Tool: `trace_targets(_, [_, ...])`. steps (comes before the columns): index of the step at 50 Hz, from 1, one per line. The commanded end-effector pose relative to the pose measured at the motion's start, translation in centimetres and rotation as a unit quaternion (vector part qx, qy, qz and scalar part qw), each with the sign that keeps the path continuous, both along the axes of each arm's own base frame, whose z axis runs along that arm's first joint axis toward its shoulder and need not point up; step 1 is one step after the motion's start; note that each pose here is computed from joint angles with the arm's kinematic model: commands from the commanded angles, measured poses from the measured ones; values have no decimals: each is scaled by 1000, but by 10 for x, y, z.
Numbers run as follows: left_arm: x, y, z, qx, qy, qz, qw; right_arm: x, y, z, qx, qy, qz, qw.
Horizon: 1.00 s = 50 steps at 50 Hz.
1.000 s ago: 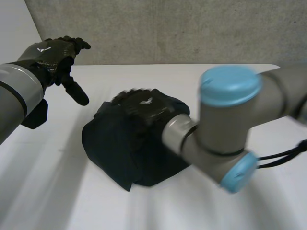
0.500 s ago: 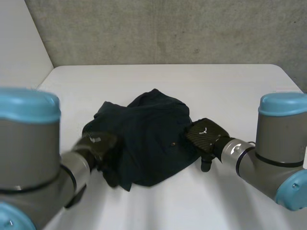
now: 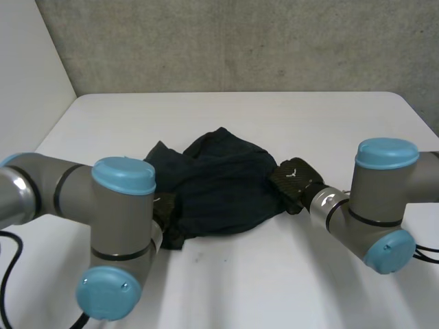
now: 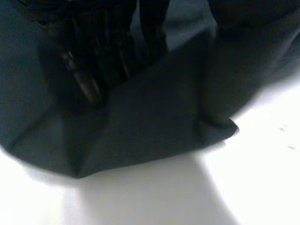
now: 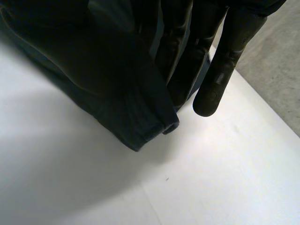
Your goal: Fold the shorts.
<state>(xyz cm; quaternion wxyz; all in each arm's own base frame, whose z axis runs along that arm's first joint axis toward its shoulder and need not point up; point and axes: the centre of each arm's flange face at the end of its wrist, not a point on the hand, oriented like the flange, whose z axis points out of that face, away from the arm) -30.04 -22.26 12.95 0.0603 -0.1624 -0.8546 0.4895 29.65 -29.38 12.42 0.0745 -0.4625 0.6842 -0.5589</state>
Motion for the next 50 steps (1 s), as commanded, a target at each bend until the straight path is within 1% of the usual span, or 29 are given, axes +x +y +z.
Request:
trace_targets(1, [-2, -11, 9, -29, 2, 26, 999, -8, 14, 36, 19, -31, -20, 999])
trace_targets(2, [-1, -10, 19, -38, 8, 27, 999, -9, 16, 40, 19, -32, -20, 999])
trace_targets(3, [0, -8, 43, -62, 25, 27, 997, -10, 17, 44, 19, -33, -21, 999])
trace_targets(5, [3, -5, 64, -83, 37, 24, 996, -12, 22, 54, 19, -33, -21, 999])
trace_targets(6, [7, 1, 85, -103, 42, 17, 994, -13, 24, 59, 18, -33, -20, 999])
trace_targets(8, [12, 8, 105, -122, 38, 5, 992, -15, 30, 72, 11, -33, -19, 999])
trace_targets(11, [23, 28, 151, -168, 18, -33, 985, -21, 44, 114, -10, -40, -18, 999])
trace_targets(13, [28, 38, 170, -186, 10, -50, 981, -26, 56, 151, -38, -54, -17, 998])
trace_targets(14, [35, 51, 190, -203, 7, -68, 977, -28, 60, 166, -51, -60, -17, 997])
trace_targets(16, [40, 63, 212, -223, 12, -81, 971, -35, 72, 205, -83, -78, -21, 993])
trace_targets(18, [48, 77, 245, -257, 37, -90, 961, -41, 78, 227, -106, -88, -25, 990])
trace_targets(21, [56, 87, 277, -297, 62, -86, 949, -49, 87, 263, -150, -110, -32, 982])
trace_targets(22, [59, 90, 292, -318, 74, -84, 942, -51, 89, 270, -157, -115, -33, 980])
trace_targets(24, [59, 89, 300, -329, 80, -83, 937, -53, 91, 282, -168, -132, -36, 976])
trace_targets(27, [53, 82, 296, -322, 76, -88, 940, -51, 87, 279, -159, -138, -38, 977])
trace_targets(29, [46, 73, 284, -304, 65, -91, 946, -49, 79, 272, -147, -136, -42, 979])
trace_targets(31, [34, 54, 261, -270, 44, -95, 957, -46, 70, 260, -131, -128, -45, 982])
trace_targets(33, [28, 40, 244, -249, 30, -94, 964, -39, 57, 242, -107, -115, -48, 986])
trace_targets(34, [22, 23, 227, -230, 17, -88, 969, -37, 52, 236, -99, -111, -51, 988])
trace_targets(36, [19, 1, 210, -215, 7, -77, 974, -29, 36, 216, -80, -100, -55, 990])
trace_targets(37, [16, -20, 194, -206, -1, -66, 976, -26, 31, 210, -75, -96, -55, 991])
trace_targets(40, [7, -49, 171, -202, -7, -58, 978, -10, 8, 188, -77, -90, -59, 991])
trace_targets(41, [0, -70, 157, -209, -6, -52, 976, -6, 1, 180, -76, -87, -64, 991])
trace_targets(44, [-15, -98, 145, -237, 7, -47, 970, 6, -34, 161, -104, -88, -104, 985])
trace_targets(46, [-29, -124, 140, -278, 29, -44, 959, 10, -52, 154, -133, -92, -128, 978])
trace_targets(47, [-34, -132, 140, -294, 37, -44, 954, 14, -69, 150, -172, -98, -151, 969])
trace_targets(48, [-38, -139, 141, -311, 46, -45, 948, 15, -77, 148, -194, -101, -160, 963])
trace_targets(49, [-45, -151, 144, -344, 67, -51, 935, 16, -84, 145, -215, -102, -169, 957])
trace_targets(50, [-48, -157, 146, -361, 77, -54, 928, 18, -90, 144, -237, -104, -176, 950])
